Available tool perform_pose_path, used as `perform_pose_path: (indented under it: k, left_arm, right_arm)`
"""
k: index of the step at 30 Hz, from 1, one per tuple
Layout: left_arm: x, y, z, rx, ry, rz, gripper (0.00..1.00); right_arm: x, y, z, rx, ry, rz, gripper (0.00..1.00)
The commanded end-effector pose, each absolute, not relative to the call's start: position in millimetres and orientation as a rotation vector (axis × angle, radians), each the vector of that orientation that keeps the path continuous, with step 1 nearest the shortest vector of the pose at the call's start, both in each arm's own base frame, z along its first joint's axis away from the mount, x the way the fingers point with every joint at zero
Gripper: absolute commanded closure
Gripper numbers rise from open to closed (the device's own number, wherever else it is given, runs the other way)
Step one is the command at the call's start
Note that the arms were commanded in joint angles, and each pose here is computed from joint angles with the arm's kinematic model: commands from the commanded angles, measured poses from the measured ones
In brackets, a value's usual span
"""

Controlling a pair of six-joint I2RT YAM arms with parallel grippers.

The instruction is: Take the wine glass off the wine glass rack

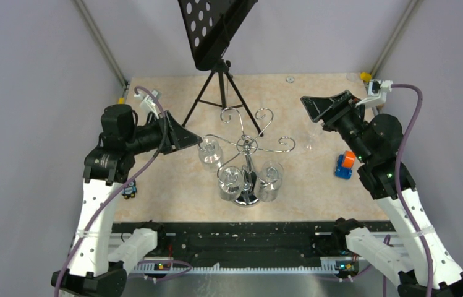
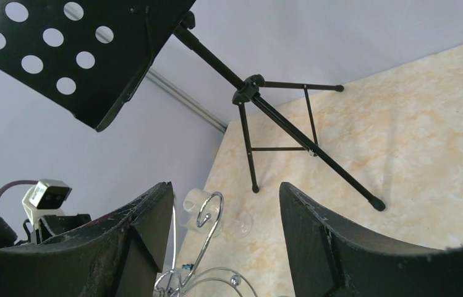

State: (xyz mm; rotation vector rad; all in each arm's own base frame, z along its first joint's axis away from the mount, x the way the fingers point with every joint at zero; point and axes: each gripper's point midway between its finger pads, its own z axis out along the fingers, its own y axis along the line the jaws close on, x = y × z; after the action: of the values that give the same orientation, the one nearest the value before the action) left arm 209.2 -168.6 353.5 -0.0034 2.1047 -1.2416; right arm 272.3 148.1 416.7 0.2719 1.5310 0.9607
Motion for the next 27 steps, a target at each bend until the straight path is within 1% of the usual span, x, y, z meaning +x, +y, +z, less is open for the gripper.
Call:
perform_pose_path:
  k: [1,3,8,11,17,21,25,27]
  left_arm:
    - [198.1,-171.9,363.4,0.065,2.087,-1.256,0.56]
    - [193.8,-174.1,364.9,0.081,2.085,-1.277,0.56]
    - [186.2,-177.8,373.6,0.116,2.054,-1.322,0.52]
    - [185.3,-178.4,372.2,0.116,2.059,-1.329,0.52]
    - [182.0,-180.0,363.2,0.070,2.100,-1.338,0.63]
    - [176.7,-179.4,365.7,0.072,2.103,-1.338,0.65]
    - [173.3,-177.7,362.5,0.067,2.126,-1.324,0.72]
    - [172.6,-177.0,364.4,0.068,2.122,-1.318,0.78]
  right_arm:
    - [270.9,150.2,427.0,0.256,1.489,0.982,0.36]
    - [271.0,150.3,427.1,0.255,1.489,0.982,0.36]
    - [271.6,151.5,425.8,0.255,1.490,0.989,0.36]
    - [271.8,151.6,424.6,0.259,1.492,0.990,0.36]
    - [271.8,150.4,423.4,0.264,1.493,0.985,0.36]
    - [272.3,150.5,421.9,0.266,1.494,0.985,0.36]
    - [273.4,151.9,419.7,0.267,1.498,0.991,0.36]
    - [273.9,152.3,418.4,0.268,1.501,0.992,0.36]
